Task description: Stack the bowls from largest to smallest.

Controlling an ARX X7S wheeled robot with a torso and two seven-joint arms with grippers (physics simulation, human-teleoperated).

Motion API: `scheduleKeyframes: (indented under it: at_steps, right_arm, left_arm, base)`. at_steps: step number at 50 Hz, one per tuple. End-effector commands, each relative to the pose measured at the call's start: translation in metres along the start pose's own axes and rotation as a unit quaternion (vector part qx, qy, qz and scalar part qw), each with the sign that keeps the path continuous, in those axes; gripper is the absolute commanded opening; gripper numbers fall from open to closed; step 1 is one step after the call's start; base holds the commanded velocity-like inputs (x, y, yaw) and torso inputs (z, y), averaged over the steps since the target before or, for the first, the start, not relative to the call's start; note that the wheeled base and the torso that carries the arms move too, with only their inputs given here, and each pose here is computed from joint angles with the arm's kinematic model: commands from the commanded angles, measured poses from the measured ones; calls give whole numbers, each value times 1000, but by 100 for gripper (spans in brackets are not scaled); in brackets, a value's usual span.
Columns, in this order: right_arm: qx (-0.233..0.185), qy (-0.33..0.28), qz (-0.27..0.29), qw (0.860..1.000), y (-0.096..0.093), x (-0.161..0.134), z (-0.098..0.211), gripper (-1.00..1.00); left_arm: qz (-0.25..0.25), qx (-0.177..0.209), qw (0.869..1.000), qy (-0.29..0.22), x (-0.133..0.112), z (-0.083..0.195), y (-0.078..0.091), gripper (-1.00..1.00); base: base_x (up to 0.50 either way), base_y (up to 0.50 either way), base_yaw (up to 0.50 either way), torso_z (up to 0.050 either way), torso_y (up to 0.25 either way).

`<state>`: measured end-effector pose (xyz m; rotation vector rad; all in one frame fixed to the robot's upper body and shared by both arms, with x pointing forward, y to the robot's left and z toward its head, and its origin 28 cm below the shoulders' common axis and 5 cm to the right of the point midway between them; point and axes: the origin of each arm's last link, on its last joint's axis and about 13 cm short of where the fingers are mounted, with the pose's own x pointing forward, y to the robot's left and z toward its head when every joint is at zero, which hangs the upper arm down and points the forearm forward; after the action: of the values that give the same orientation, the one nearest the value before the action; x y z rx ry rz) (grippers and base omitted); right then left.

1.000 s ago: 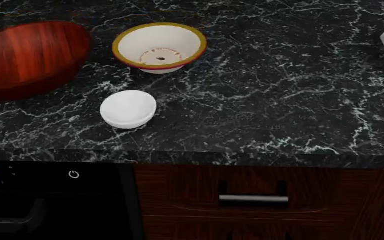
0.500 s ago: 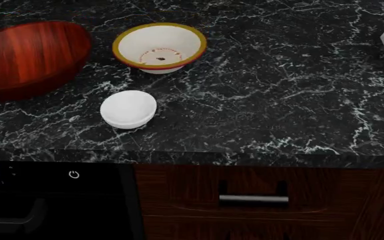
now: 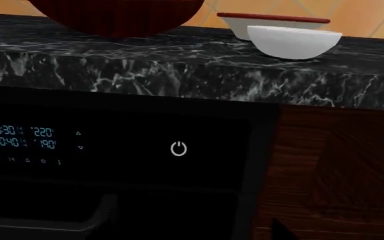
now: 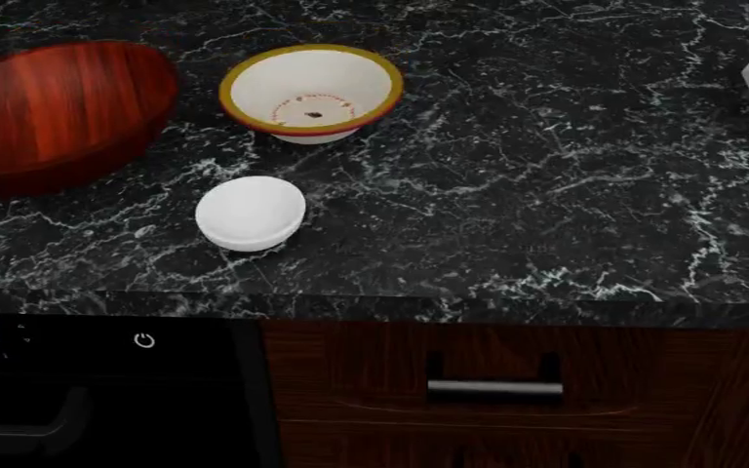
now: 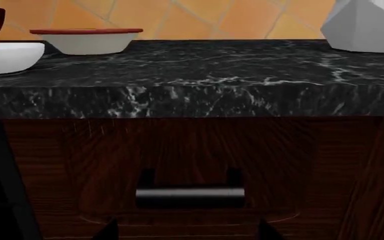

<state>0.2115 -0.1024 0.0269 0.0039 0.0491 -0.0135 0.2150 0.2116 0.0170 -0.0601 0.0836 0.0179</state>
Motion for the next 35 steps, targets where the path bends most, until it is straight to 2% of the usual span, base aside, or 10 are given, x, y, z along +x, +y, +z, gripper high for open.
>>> scheduleKeyframes:
  at_steps: [1, 3, 7, 13, 17, 21, 23, 26, 31, 35]
  right_arm:
    - [-16, -17, -12, 1000, -15, -12, 59, 100]
    - [-32, -26, -6, 999, -17, -21, 76, 100]
    - [-27, -35, -8, 999, -27, -29, 99, 100]
    - [-50, -41, -1, 998, -35, -44, 120, 100]
    - [-44, -55, -14, 997, -42, -54, 137, 100]
    - [-35, -55, -24, 998, -47, -56, 139, 100]
    - [-35, -49, -27, 998, -47, -55, 138, 100]
    - [-35, -56, -33, 997, -49, -56, 139, 100]
    - [-44, -60, -47, 996, -50, -57, 141, 100]
    - [-50, -66, -56, 995, -53, -58, 143, 100]
  left_arm:
    - [5, 27, 1000, 7, -10, 49, 10, 100]
    - [2, 22, 1000, 2, -20, 79, 14, 100]
    - [0, 41, 999, -8, -33, 107, 19, 100]
    - [19, 52, 998, -25, -41, 128, 38, 100]
    - [34, 50, 998, -28, -45, 135, 48, 100]
    - [37, 37, 998, -21, -49, 140, 50, 100]
    - [36, 54, 998, -21, -53, 142, 51, 100]
    - [46, 49, 997, -27, -55, 148, 54, 100]
    - [45, 46, 998, -29, -55, 150, 52, 100]
    - [37, 50, 998, -21, -54, 145, 49, 100]
  base:
    - [0, 0, 0, 0, 0]
    - [0, 0, 0, 0, 0]
    - [0, 0, 0, 0, 0]
    - [0, 0, 0, 0, 0]
    - [0, 0, 0, 0, 0]
    - [0, 0, 0, 0, 0]
    - [0, 0, 0, 0, 0]
    - [0, 0, 0, 0, 0]
    - [0, 0, 0, 0, 0]
    - [291, 421, 0, 0, 0]
